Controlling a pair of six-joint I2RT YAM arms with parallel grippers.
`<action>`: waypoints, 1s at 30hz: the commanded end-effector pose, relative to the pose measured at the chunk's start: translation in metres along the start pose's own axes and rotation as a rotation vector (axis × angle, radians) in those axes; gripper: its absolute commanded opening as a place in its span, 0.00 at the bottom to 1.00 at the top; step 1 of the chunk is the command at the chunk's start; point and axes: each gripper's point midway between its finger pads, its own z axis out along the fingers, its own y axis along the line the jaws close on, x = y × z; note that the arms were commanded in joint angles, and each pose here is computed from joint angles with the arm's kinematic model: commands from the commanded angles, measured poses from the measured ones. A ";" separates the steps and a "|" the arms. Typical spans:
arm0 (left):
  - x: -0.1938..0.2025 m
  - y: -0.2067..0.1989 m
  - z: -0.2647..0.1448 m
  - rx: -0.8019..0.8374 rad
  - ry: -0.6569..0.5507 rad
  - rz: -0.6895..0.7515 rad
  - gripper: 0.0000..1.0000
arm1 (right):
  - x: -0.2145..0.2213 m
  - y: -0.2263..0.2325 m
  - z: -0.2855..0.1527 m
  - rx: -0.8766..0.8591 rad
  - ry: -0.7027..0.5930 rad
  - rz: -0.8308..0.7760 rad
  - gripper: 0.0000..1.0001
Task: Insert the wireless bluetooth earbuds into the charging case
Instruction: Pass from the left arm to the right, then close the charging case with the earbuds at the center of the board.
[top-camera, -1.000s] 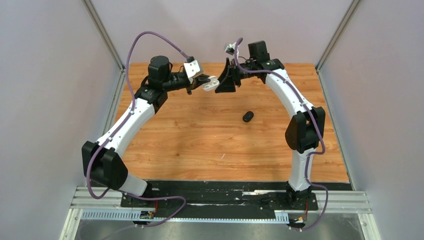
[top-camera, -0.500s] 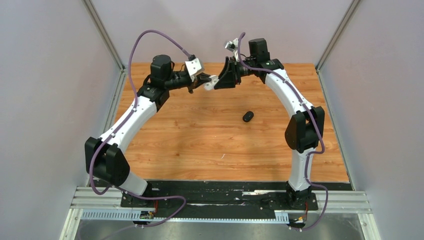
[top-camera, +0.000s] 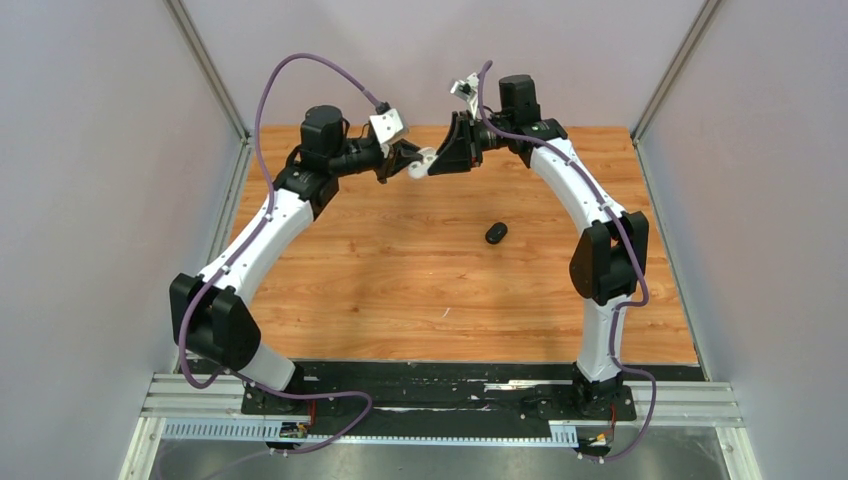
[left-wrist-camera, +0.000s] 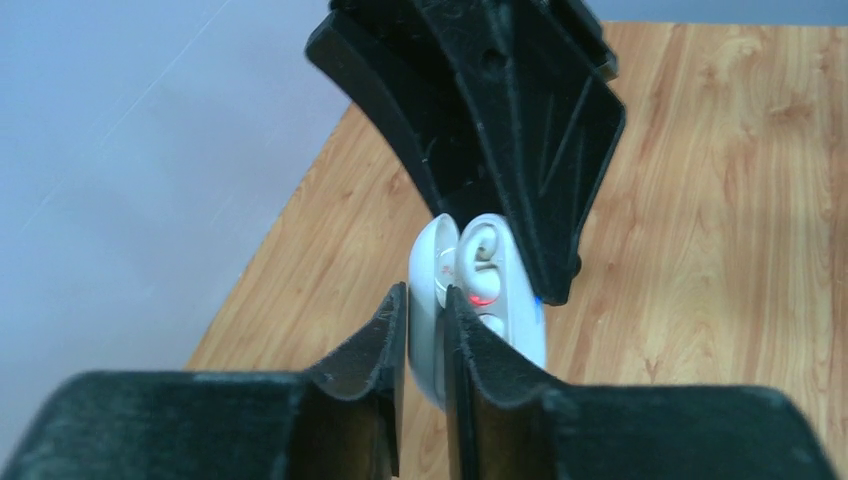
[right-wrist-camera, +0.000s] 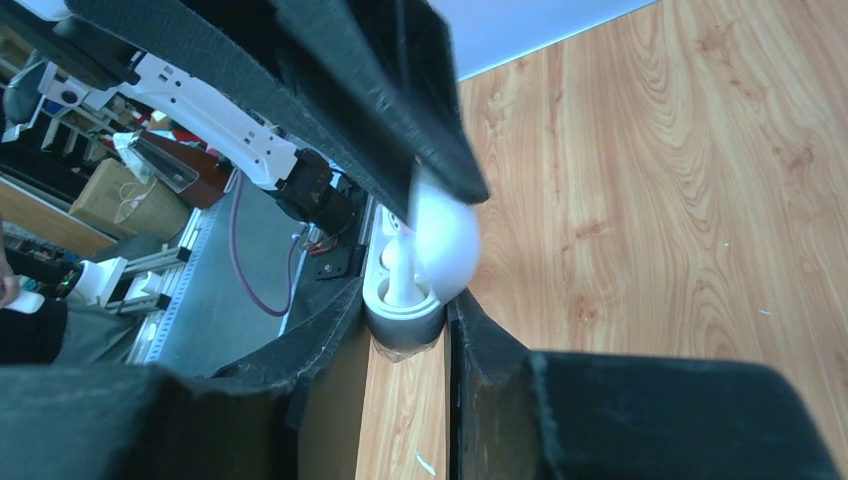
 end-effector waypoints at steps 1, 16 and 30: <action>-0.042 0.015 -0.006 -0.063 -0.058 0.040 0.31 | -0.002 0.003 0.001 -0.039 -0.004 -0.015 0.00; -0.038 -0.006 -0.024 0.087 -0.050 -0.274 0.82 | -0.009 -0.004 0.002 -0.022 -0.014 -0.034 0.00; 0.010 -0.032 -0.015 0.274 0.017 -0.285 0.84 | -0.012 -0.008 0.004 -0.020 -0.022 -0.021 0.00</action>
